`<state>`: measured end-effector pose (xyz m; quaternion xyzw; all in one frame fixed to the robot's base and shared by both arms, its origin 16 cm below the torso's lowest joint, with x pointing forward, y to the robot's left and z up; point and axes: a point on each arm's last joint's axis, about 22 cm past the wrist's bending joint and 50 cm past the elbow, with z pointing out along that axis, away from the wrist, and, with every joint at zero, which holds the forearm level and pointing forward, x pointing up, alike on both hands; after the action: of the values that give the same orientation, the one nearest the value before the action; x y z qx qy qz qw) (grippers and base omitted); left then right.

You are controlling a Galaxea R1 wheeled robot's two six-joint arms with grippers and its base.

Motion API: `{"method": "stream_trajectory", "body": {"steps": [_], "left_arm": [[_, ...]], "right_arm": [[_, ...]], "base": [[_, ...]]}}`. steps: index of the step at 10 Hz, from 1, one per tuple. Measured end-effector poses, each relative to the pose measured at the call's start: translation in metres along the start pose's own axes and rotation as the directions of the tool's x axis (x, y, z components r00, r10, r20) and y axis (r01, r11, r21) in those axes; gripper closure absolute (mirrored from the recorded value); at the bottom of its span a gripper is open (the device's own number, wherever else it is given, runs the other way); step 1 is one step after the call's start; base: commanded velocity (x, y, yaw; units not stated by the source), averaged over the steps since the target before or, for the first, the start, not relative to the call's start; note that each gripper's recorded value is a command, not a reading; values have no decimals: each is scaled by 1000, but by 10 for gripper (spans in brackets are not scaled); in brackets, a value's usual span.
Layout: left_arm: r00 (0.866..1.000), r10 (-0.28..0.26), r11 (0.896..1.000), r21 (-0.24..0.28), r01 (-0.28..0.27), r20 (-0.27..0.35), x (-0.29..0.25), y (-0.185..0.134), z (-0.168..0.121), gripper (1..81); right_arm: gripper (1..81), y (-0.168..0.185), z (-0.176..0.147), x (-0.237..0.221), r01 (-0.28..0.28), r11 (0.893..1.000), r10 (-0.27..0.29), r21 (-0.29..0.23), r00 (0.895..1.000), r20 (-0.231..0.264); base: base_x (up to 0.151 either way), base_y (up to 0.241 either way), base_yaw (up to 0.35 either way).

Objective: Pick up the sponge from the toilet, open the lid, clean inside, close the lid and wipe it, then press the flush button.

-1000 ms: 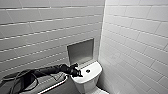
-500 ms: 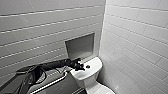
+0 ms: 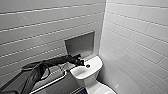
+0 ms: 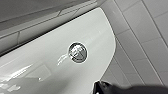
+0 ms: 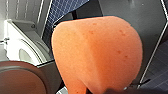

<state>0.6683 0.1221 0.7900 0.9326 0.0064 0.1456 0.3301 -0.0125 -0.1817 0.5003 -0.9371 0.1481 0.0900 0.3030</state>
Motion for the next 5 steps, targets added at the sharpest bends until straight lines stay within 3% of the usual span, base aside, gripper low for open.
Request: {"method": "stream_trajectory", "body": {"steps": [5], "left_arm": [[997,-48,999,16,49,-64,24,16,34,811]], "right_arm": [[811,-8,7,-7,-9,1000,9,12,1000,11]], "base": [[0,0,0]]}}
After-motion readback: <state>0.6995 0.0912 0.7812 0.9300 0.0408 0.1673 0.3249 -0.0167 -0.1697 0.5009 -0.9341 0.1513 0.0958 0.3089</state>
